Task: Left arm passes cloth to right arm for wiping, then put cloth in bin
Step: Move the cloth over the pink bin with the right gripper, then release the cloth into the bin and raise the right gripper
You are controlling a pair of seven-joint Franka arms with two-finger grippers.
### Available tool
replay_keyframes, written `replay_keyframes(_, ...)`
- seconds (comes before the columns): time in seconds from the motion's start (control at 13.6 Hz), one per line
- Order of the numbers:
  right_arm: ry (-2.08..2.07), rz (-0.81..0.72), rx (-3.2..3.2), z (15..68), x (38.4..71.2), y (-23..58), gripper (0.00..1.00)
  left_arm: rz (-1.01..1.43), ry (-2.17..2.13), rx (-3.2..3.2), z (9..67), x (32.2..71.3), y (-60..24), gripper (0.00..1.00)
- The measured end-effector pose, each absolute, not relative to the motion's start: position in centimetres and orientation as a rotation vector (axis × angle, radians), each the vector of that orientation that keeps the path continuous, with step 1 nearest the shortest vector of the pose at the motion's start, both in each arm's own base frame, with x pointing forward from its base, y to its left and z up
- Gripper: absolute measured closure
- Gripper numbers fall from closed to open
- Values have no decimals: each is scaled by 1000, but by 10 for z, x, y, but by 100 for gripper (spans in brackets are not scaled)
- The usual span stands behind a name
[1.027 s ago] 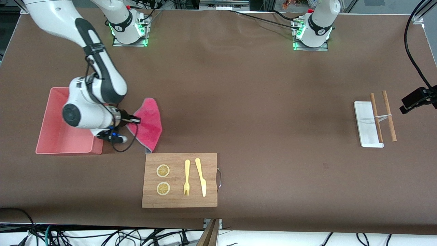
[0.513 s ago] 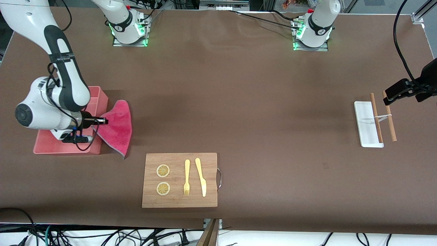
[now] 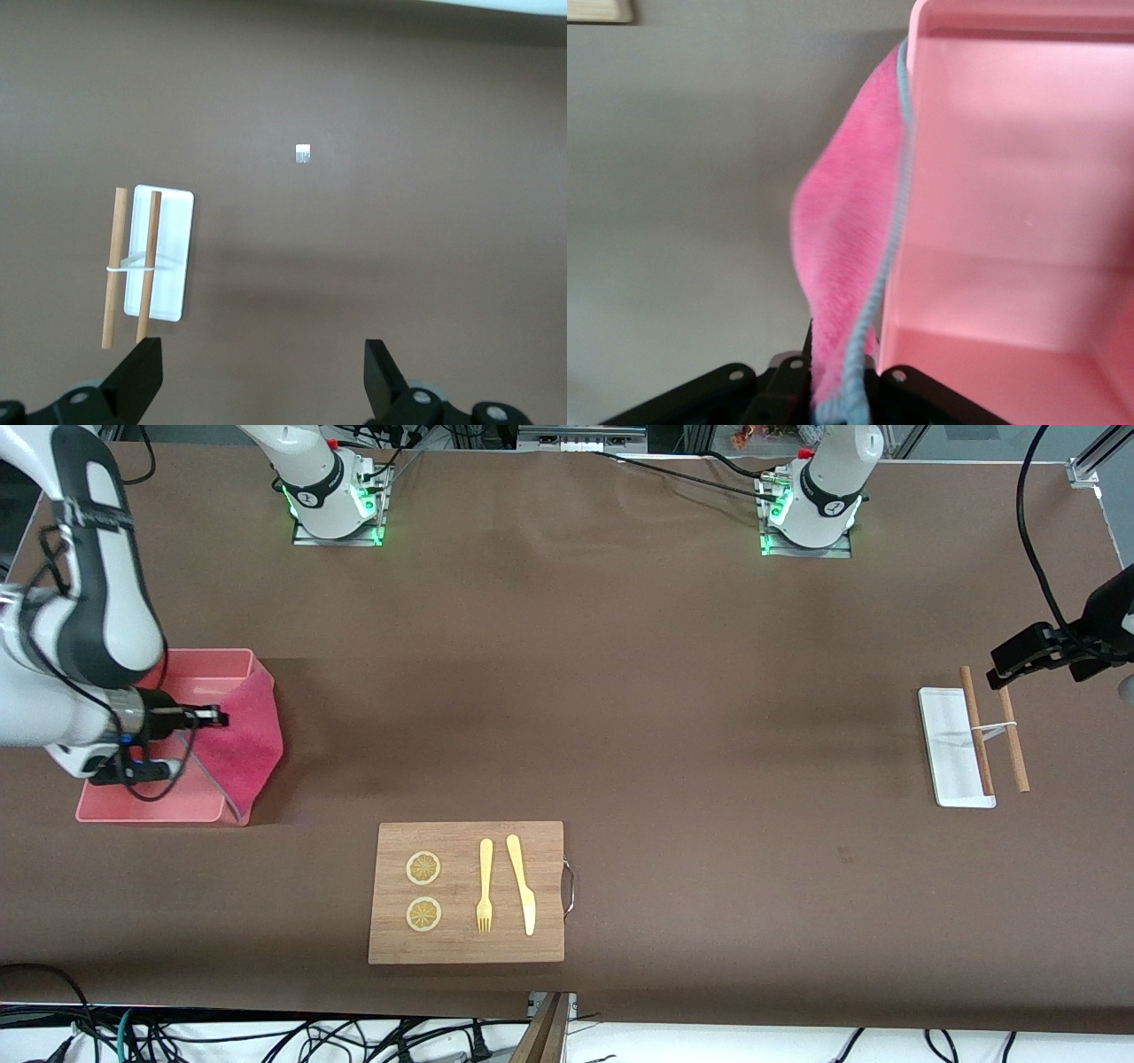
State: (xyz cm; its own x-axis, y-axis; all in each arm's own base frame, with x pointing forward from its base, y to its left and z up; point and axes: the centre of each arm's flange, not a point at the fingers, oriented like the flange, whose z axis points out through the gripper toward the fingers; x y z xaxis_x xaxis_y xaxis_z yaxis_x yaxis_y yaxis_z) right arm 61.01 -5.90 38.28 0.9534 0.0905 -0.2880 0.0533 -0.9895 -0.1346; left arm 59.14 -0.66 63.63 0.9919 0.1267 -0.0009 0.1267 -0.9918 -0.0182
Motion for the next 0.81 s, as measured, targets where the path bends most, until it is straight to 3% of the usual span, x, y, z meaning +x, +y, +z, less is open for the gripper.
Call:
replay_keyframes(0.44,-119,413,-3067,471,589,-91,98,65,-169,-3120,634,586,-17,0)
replay_keyframes(0.81,-110,468,-3095,462,567,-119,96,88,-159,-3138,631,585,-22,0)
